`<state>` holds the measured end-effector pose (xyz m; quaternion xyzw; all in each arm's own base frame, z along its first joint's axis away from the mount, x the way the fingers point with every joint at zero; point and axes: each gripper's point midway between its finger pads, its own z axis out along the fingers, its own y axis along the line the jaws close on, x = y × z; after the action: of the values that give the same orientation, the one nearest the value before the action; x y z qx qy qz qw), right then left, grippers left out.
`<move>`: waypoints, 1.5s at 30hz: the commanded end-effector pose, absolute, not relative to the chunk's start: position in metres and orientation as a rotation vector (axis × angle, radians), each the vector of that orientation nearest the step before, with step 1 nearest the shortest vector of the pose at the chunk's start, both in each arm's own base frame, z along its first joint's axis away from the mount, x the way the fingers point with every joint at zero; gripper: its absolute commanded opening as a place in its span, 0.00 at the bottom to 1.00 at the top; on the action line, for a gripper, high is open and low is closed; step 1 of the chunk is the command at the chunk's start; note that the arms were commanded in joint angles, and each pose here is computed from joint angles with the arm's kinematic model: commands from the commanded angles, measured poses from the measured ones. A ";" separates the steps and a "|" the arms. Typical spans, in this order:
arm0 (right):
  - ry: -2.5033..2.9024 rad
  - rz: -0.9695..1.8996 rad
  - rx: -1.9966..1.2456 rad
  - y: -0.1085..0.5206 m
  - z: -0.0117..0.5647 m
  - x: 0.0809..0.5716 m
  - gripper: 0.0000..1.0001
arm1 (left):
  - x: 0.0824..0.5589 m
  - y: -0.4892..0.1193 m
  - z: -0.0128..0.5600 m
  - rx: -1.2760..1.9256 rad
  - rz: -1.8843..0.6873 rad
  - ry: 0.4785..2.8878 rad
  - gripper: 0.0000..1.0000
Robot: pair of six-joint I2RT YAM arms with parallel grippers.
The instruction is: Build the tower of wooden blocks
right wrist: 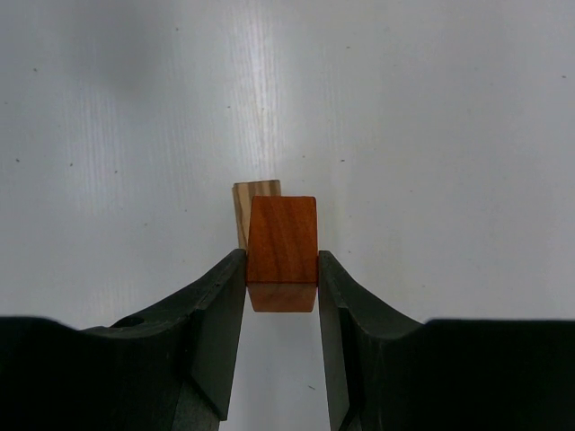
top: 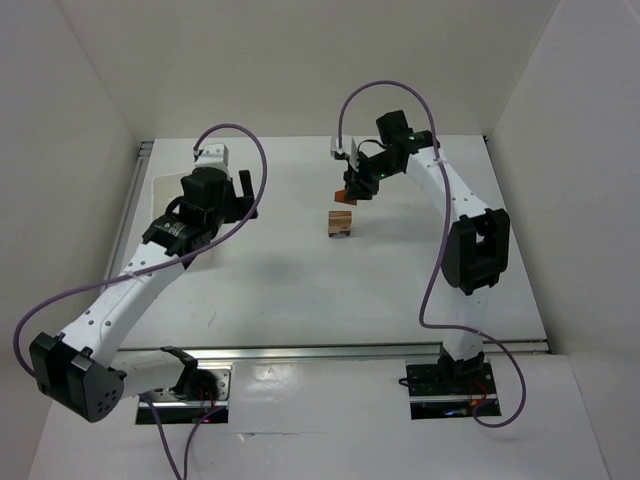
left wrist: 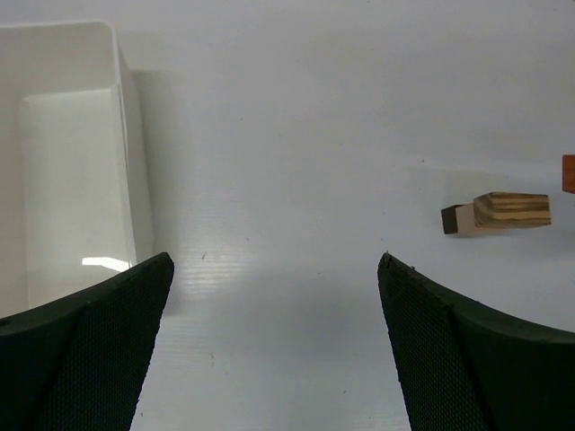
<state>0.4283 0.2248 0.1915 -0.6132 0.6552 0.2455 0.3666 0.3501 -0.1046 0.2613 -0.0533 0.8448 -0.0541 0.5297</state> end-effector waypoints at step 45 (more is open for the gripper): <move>1.821 0.420 -1.736 0.259 0.141 0.420 0.00 | 0.363 -0.089 0.237 -0.192 -0.037 2.073 1.00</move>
<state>0.4143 0.2541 0.1440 -0.6495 0.6866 0.1622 0.2836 0.3616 -0.0932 0.2230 -0.0786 0.8724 -0.0169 0.4821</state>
